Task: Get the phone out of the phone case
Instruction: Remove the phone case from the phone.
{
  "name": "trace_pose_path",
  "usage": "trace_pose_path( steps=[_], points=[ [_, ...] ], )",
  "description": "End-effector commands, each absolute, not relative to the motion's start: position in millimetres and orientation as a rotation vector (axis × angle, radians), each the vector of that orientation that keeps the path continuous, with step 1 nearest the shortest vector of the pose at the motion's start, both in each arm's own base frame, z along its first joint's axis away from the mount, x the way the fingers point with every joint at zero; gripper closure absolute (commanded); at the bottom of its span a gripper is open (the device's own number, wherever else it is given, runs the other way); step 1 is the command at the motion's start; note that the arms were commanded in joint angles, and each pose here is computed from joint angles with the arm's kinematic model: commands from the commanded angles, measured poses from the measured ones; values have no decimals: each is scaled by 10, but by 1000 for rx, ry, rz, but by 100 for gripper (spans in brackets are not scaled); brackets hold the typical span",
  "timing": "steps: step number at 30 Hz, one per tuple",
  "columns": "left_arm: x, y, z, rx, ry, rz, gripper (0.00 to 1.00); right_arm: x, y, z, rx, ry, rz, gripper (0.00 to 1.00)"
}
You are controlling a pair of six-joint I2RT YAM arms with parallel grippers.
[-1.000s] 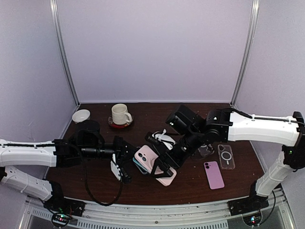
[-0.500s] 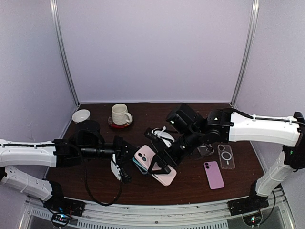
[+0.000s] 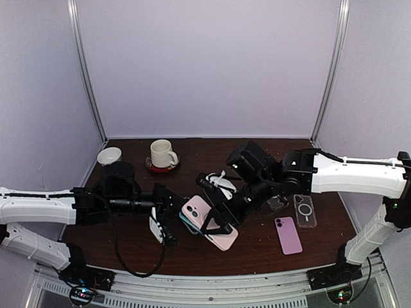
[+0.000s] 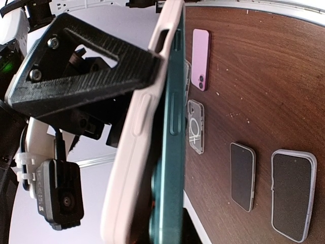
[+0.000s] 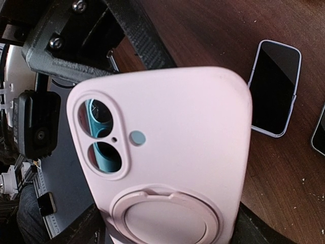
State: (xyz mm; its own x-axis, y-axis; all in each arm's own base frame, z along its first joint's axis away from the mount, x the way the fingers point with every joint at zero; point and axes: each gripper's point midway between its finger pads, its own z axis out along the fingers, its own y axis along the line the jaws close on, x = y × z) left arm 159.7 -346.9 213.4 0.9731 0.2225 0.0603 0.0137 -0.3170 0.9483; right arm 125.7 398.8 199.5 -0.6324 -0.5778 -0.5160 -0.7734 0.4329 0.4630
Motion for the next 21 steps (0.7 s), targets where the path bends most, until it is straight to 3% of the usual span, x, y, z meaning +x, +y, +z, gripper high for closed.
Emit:
trace_pose_path(
  steps=[1, 3, 9, 21],
  points=[
    [1627, -3521, 2562, 1749, 136, 263, 100, 1252, 3919, 2060, -1121, 2409, 996, 23],
    [1625, -3521, 2564, 1749, 136, 263, 100, 1261, 3909, 2067, -1111, 2408, 996, 22],
    [1623, -3520, 2556, 1754, 135, 262, 100, 1185, 3956, 2103, -1130, 2387, 1039, 4],
    [1628, -3520, 2545, 1759, 141, 259, 100, 1213, 3959, 1938, -1156, 2423, 912, 6]
  ],
)
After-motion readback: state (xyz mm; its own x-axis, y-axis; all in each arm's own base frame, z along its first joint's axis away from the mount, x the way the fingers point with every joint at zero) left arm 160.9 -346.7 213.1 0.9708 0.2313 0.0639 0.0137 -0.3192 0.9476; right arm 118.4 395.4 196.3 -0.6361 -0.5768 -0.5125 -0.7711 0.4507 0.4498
